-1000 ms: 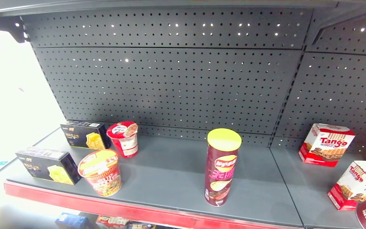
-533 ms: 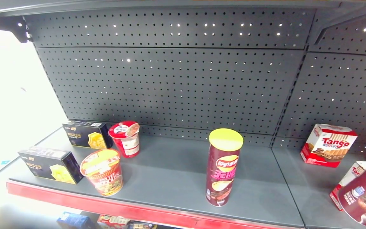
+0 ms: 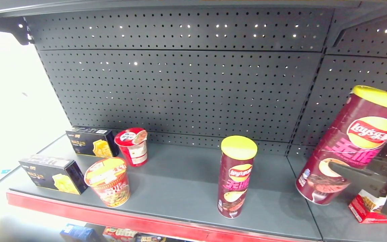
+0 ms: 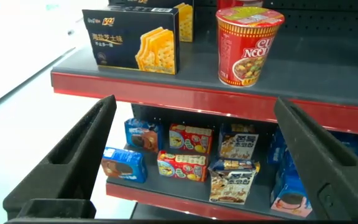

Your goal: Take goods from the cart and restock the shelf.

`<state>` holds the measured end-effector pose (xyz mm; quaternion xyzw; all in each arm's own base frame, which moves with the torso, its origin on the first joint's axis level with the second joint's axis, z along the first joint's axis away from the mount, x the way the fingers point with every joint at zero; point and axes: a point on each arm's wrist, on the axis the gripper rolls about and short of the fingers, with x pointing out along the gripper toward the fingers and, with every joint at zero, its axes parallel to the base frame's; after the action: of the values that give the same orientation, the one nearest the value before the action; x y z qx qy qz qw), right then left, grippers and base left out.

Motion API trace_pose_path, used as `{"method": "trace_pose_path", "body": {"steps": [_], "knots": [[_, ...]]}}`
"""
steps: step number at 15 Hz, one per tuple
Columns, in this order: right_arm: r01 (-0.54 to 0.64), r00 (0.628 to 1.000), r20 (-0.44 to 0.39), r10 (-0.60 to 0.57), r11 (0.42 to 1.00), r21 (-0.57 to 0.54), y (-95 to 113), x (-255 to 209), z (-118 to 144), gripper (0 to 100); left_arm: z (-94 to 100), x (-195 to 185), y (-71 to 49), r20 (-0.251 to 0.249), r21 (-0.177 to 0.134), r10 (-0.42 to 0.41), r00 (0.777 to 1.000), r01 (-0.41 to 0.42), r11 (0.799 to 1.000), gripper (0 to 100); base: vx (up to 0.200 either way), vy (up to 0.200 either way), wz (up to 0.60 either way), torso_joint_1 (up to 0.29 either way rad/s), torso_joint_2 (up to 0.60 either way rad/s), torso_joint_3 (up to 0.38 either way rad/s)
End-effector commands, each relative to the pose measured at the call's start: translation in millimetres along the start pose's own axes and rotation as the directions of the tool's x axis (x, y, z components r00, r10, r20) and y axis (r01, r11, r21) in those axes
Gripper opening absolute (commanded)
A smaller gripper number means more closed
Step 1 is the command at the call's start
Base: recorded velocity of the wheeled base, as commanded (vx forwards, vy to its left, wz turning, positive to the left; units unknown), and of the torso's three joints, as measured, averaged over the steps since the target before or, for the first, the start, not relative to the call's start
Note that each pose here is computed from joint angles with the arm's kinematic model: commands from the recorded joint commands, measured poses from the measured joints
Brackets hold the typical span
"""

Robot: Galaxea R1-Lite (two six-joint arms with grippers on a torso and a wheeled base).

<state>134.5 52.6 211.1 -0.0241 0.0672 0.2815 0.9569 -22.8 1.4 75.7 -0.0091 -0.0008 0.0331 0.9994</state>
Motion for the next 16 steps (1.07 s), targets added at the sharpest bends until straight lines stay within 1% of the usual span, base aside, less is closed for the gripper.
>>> {"method": "trace_pose_path", "body": {"steps": [1,2,4,5,7,8,11,14,16], "knots": [[-0.030,0.996,-0.081,0.031,0.999,0.022,-3.0,32.0,-11.0,0,0.0,-0.1,0.0,0.002,0.000,0.001,1.000,-0.001,1.000,100,0.000,0.000,0.00,0.000,0.00,0.000],[-0.103,0.992,-0.074,0.104,0.995,0.018,-1.2,39.5,-11.8,0,0.0,-0.1,0.0,0.002,0.000,0.001,1.000,-0.001,1.000,100,0.000,0.000,0.00,0.000,0.00,0.000],[-0.170,0.982,-0.077,0.172,0.985,0.026,-3.6,49.3,-10.8,0,-0.1,-0.1,0.0,0.000,0.000,0.001,1.000,-0.001,1.000,100,0.000,0.000,0.00,0.000,0.00,0.000],[-0.181,0.979,-0.085,0.183,0.983,0.035,-7.4,57.3,-10.0,0,0.0,-0.1,0.0,0.002,0.000,0.001,1.000,-0.001,1.000,100,0.000,0.000,0.00,0.000,0.00,0.000],[-0.187,0.979,-0.072,0.189,0.982,0.035,-17.0,70.6,-1.9,0,0.0,-0.1,0.0,0.002,0.000,0.001,1.000,-0.001,1.000,100,0.000,0.000,0.00,0.000,0.00,0.000],[-0.174,0.983,-0.062,0.175,0.984,0.034,-26.5,83.0,4.1,0,0.0,-0.1,0.0,0.002,0.000,0.001,1.000,-0.001,1.000,100,0.000,0.000,0.00,0.000,0.00,0.000],[-0.163,0.986,-0.038,0.164,0.986,0.023,-38.7,110.9,13.2,0,0.0,-0.1,0.0,0.002,0.000,0.001,1.000,-0.001,1.000,100,0.000,0.000,0.00,0.000,0.00,0.000],[-0.176,0.984,-0.001,0.176,0.984,0.002,-44.7,140.3,13.6,0,0.0,-0.1,0.0,0.002,0.000,0.001,1.000,-0.001,1.000,100,0.000,0.000,0.00,0.000,0.00,0.000],[-0.229,0.973,0.019,0.229,0.973,-0.010,-45.5,152.0,10.8,0,0.0,-0.1,0.0,0.002,0.000,0.001,1.000,-0.001,1.000,100,0.000,0.000,0.00,0.000,0.00,0.000]]}}
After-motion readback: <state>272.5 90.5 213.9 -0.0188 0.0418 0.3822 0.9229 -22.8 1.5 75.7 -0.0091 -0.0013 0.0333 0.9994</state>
